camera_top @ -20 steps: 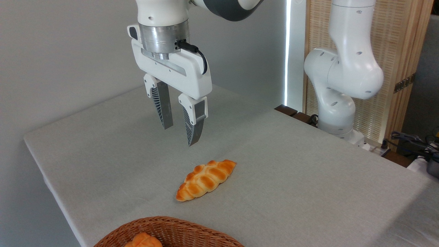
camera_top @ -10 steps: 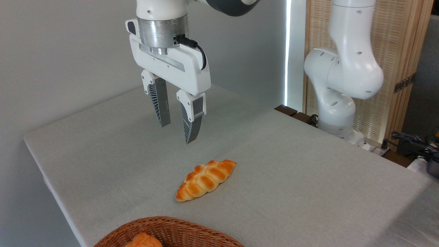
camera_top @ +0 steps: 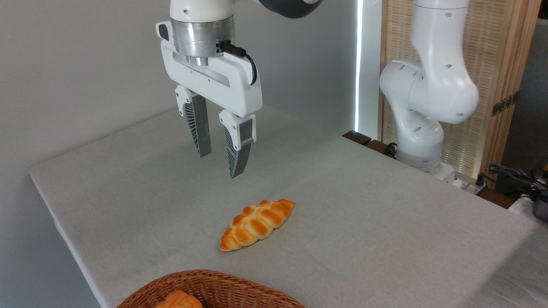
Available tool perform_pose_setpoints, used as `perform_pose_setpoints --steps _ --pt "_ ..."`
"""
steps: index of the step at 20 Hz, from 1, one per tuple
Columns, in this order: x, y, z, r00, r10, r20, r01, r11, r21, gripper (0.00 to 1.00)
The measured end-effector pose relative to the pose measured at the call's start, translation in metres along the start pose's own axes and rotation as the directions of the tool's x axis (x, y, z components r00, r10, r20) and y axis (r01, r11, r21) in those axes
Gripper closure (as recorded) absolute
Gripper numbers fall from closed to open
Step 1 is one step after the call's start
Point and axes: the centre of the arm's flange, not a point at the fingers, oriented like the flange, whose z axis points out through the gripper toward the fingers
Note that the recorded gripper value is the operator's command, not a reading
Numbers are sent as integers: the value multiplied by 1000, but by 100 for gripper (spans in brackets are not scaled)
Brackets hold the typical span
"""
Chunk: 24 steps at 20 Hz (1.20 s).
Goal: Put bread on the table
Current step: 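Move the open gripper past the roll and down into the wicker basket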
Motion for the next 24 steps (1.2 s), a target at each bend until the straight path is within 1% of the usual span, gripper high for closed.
perform_pose_setpoints --steps 2,5,7,8,10,12,15,18,21,24 --pt "2 -2 -2 1000 0 -16 1 1000 13 0" --pt "7 -12 -7 996 -5 -91 12 997 75 0" --pt "7 -26 -5 989 -19 -145 37 992 120 0" --pt "6 -32 -2 987 -26 -161 48 990 134 0" --pt "8 -50 10 978 -38 -205 75 981 177 0" --pt "15 -59 23 972 -36 -231 85 975 206 0" --pt "28 -79 50 961 -31 -275 105 960 260 0" --pt "26 -102 80 959 -52 -278 134 949 286 0" --pt "17 -123 95 957 -74 -279 163 937 309 0" --pt "11 -134 108 962 -84 -261 166 935 314 0"
